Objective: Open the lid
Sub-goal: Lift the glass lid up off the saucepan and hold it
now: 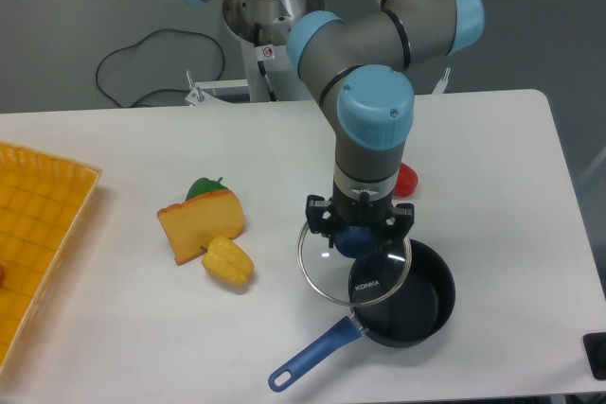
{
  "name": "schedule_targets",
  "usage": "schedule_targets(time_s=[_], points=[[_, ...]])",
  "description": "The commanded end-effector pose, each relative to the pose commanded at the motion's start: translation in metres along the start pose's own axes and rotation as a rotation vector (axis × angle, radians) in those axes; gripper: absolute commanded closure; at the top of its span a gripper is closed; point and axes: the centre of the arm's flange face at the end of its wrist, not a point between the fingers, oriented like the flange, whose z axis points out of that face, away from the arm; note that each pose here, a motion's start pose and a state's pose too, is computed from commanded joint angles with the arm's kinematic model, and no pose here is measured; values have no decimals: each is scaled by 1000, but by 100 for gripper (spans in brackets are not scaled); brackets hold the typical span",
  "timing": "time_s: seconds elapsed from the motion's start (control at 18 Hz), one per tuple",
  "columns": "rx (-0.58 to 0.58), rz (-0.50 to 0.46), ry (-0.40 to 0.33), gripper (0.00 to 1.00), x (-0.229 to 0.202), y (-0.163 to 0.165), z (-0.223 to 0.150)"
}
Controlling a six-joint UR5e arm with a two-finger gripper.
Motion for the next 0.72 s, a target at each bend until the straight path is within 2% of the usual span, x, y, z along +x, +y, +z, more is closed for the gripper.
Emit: schedule_targets(time_s=[0.22, 0.39, 0.72], points=[[18, 55, 9, 49, 3, -2, -2], [18, 152, 14, 49, 1, 2, -4], [21, 165, 11, 49, -2, 3, -5]])
